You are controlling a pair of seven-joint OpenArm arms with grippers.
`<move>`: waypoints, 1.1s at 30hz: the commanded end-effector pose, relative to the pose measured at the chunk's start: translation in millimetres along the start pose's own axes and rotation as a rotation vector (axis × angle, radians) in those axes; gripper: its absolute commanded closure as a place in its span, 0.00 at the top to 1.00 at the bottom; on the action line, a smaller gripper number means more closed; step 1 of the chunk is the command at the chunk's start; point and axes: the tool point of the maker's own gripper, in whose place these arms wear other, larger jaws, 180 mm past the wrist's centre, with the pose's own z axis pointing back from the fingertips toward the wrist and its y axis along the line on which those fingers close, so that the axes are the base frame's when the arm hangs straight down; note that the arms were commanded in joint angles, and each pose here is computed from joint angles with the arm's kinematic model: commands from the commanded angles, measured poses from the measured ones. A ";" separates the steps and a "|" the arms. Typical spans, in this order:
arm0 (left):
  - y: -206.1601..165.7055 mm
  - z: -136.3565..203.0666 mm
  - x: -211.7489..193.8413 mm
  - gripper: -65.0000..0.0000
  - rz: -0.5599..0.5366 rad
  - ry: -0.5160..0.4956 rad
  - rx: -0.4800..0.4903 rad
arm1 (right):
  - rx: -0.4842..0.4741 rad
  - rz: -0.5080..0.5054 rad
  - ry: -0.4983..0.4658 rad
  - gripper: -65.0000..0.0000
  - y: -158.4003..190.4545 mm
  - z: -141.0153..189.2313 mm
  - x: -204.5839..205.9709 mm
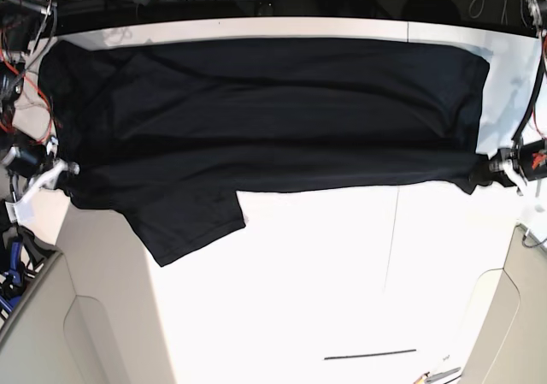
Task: Fold the T-shirt properly
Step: 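Grasp the side edges and fold the shirt lengthwise into a long strip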
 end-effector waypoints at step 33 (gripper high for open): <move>-18.6 9.7 -33.0 0.00 -0.094 0.042 -0.018 | -0.213 0.043 -0.255 0.53 -44.2 29.1 62.1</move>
